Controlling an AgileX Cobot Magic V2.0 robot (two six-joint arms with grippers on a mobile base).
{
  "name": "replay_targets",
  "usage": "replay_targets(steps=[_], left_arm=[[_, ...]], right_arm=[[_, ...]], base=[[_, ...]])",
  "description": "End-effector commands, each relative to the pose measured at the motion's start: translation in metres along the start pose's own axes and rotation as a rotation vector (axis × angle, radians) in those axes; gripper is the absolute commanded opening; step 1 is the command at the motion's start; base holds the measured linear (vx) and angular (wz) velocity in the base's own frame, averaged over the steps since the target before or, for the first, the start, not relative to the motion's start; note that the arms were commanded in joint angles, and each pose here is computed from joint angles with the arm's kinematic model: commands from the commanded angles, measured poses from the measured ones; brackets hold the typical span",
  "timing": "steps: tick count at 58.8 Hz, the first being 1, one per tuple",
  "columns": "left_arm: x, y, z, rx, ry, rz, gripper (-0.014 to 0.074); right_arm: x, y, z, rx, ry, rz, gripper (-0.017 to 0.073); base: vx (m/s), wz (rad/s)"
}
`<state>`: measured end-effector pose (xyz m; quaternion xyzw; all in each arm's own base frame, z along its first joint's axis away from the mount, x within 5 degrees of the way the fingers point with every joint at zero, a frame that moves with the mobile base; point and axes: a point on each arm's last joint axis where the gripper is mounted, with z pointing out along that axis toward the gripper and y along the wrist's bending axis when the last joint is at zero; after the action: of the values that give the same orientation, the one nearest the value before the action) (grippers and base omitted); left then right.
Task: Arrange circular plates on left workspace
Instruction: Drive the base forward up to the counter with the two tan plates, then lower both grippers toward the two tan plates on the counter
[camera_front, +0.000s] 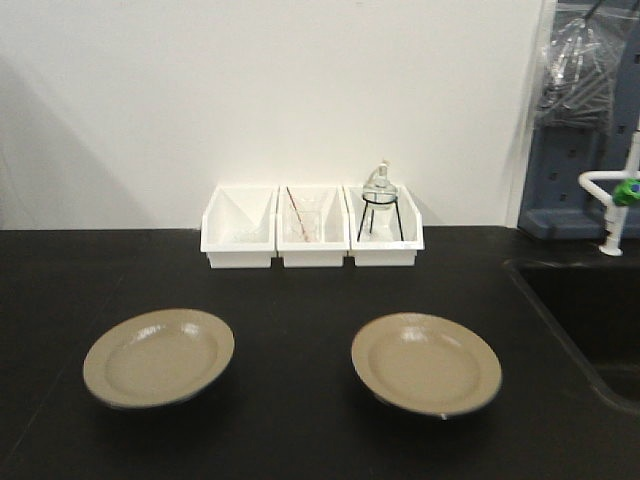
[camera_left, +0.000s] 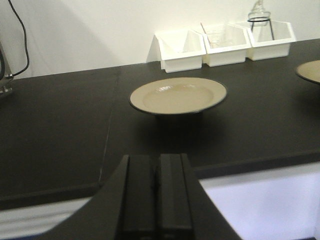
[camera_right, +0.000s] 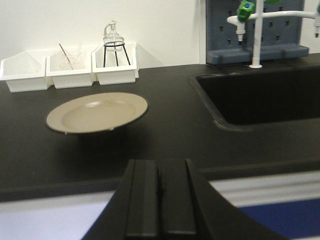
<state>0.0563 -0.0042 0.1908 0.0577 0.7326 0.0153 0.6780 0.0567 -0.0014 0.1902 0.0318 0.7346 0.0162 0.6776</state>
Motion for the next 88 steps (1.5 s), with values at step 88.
replay_targets(steps=[88], left_arm=[[-0.0037,0.0017,-0.0005,-0.022,-0.081,-0.012,0.0003]], right_arm=[[-0.0059,0.0005,-0.0012,-0.005,-0.090,-0.005,-0.0003]], base=[[0.20,0.01]])
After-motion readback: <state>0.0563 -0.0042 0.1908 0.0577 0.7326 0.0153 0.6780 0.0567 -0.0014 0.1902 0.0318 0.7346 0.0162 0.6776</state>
